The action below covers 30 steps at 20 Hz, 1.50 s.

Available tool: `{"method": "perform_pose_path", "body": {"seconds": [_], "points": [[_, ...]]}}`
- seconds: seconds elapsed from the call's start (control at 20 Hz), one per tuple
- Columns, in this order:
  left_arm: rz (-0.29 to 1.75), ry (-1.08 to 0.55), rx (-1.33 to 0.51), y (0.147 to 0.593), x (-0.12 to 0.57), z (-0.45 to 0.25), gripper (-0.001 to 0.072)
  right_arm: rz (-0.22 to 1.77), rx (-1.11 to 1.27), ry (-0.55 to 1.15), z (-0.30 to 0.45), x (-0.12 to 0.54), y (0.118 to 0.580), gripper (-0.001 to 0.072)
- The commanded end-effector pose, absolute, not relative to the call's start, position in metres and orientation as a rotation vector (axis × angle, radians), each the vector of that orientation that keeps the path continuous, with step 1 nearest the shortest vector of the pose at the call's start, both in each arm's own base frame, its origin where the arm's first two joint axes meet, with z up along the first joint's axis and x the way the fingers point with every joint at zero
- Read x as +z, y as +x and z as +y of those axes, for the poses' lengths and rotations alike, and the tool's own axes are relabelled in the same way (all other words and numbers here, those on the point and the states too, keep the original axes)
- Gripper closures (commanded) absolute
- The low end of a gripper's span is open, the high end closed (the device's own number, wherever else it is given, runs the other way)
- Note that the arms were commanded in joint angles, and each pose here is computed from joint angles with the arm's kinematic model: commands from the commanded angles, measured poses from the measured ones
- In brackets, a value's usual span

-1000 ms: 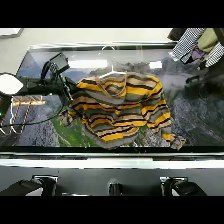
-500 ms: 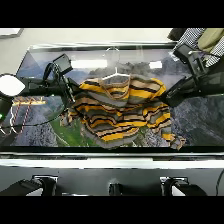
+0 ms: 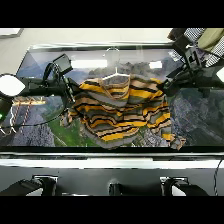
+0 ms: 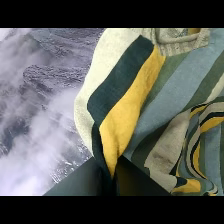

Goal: Fold the clothes and pants, and hang the long-sleeved shirts on hangers.

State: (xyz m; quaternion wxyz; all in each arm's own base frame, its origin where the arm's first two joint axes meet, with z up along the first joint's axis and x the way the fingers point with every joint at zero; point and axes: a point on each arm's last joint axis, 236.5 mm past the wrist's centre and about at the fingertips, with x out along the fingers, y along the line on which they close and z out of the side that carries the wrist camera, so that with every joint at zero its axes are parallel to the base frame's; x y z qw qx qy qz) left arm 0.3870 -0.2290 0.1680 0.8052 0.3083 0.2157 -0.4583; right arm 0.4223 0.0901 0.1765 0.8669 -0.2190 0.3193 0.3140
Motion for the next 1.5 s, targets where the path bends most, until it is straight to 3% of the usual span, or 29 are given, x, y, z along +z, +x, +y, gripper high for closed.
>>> {"method": "perform_pose_path", "body": {"seconds": [0.0,0.2,0.4,0.5,0.6,0.65,0.85,0.95,1.05,1.15,1.3,1.45], "points": [[0.463,0.66,-0.982,0.387,0.167,-0.229,0.068,0.691,0.721,-0.405,0.103,0.16,0.428,0.0091],[0.463,0.66,-0.982,0.387,0.167,-0.229,0.068,0.739,0.843,-0.34,0.124,0.139,0.421,0.0125],[0.463,0.66,-0.982,0.387,0.167,-0.229,0.068,0.743,0.85,-0.33,0.125,0.137,0.421,0.0426],[0.463,0.66,-0.982,0.387,0.168,-0.229,0.0679,0.77,0.878,-0.33,0.127,0.133,0.413,0.0687],[0.463,0.66,-0.982,0.387,0.168,-0.229,0.0671,0.798,0.915,-0.337,0.129,0.13,0.403,0.0687],[0.462,0.66,-0.982,0.387,0.168,-0.229,0.0628,0.799,0.92,-0.34,0.13,0.131,0.4,0.0688],[0.466,0.631,-0.961,0.39,0.17,-0.229,0.0118,0.747,0.883,-0.399,0.123,0.157,0.389,0.069],[0.457,0.543,-0.89,0.402,0.18,-0.228,0.0097,0.718,0.83,-0.46,0.113,0.176,0.379,0.0691],[0.429,0.414,-0.794,0.419,0.196,-0.225,-0.0011,0.703,0.745,-0.507,0.097,0.196,0.368,0.0691],[0.39,0.159,-0.641,0.446,0.223,-0.213,-0.0011,0.687,0.652,-0.541,0.081,0.215,0.355,0.0691],[0.372,-0.371,-0.419,0.476,0.255,-0.172,-0.001,0.682,0.424,-0.505,0.044,0.244,0.339,0.0691],[0.422,-0.47,-0.385,0.472,0.253,-0.16,-0.001,0.622,0.073,-0.422,-0.017,0.284,0.323,0.069]]}}
